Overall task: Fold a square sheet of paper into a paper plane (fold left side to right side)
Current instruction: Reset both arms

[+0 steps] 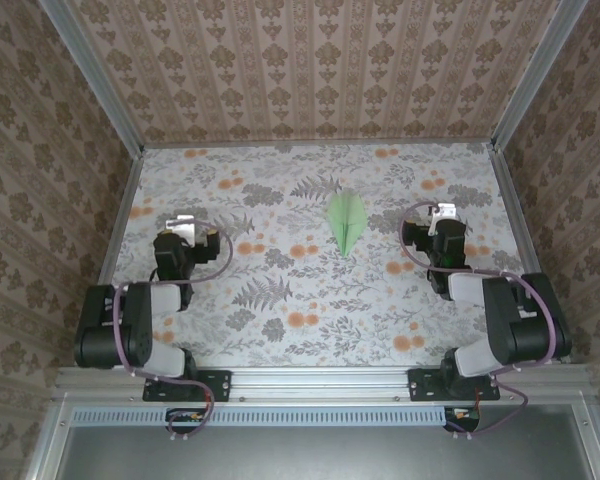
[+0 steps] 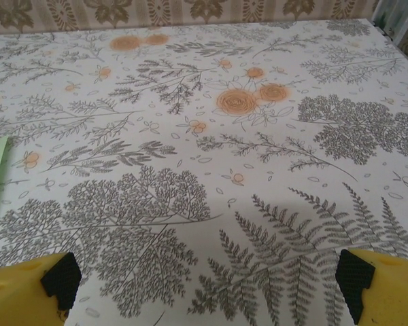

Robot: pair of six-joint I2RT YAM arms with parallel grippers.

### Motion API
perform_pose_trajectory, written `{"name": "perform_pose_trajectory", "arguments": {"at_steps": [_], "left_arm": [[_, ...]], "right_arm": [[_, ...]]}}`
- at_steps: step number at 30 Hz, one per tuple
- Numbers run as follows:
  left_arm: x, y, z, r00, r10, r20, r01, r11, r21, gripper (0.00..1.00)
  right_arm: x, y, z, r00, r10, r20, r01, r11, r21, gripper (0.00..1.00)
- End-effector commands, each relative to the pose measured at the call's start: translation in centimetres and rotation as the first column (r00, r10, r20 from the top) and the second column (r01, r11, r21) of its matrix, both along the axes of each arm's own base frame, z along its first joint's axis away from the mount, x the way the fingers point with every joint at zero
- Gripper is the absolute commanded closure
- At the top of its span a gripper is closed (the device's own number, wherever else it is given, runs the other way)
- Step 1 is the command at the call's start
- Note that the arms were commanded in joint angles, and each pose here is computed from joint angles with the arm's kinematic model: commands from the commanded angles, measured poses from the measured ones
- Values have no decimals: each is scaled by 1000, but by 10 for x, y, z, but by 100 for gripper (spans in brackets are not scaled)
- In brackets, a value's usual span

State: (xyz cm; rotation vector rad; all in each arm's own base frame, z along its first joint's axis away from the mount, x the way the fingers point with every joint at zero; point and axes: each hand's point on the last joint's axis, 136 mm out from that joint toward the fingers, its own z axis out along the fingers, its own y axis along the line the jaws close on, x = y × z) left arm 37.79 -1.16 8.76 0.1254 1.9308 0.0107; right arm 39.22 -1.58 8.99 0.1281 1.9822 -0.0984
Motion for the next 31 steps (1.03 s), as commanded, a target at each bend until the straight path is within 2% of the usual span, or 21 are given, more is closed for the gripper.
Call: {"name": "perform_pose_trajectory", "arguments": {"at_steps": [1, 4, 6, 7, 31], "left_arm": [[5, -11, 16, 989, -87, 121, 85, 996, 19, 0], [13, -6, 12, 996, -56, 72, 56, 998, 11, 0], [22, 7, 5, 1000, 19, -12, -19, 1000, -3, 0], [21, 7, 7, 1000, 23, 12, -23, 1000, 2, 0], [22, 7, 6, 999, 43, 0, -43, 999, 23, 0]], "right_arm": [[6, 9, 7, 996, 66, 60, -67, 998, 13, 0], [7, 8, 7, 996, 70, 59, -72, 997, 24, 0], [8, 8, 7, 996, 68, 61, -69, 997, 21, 0], [8, 8, 7, 996, 69, 64, -71, 997, 21, 0], [7, 11, 8, 996, 69, 63, -69, 998, 3, 0]]}}
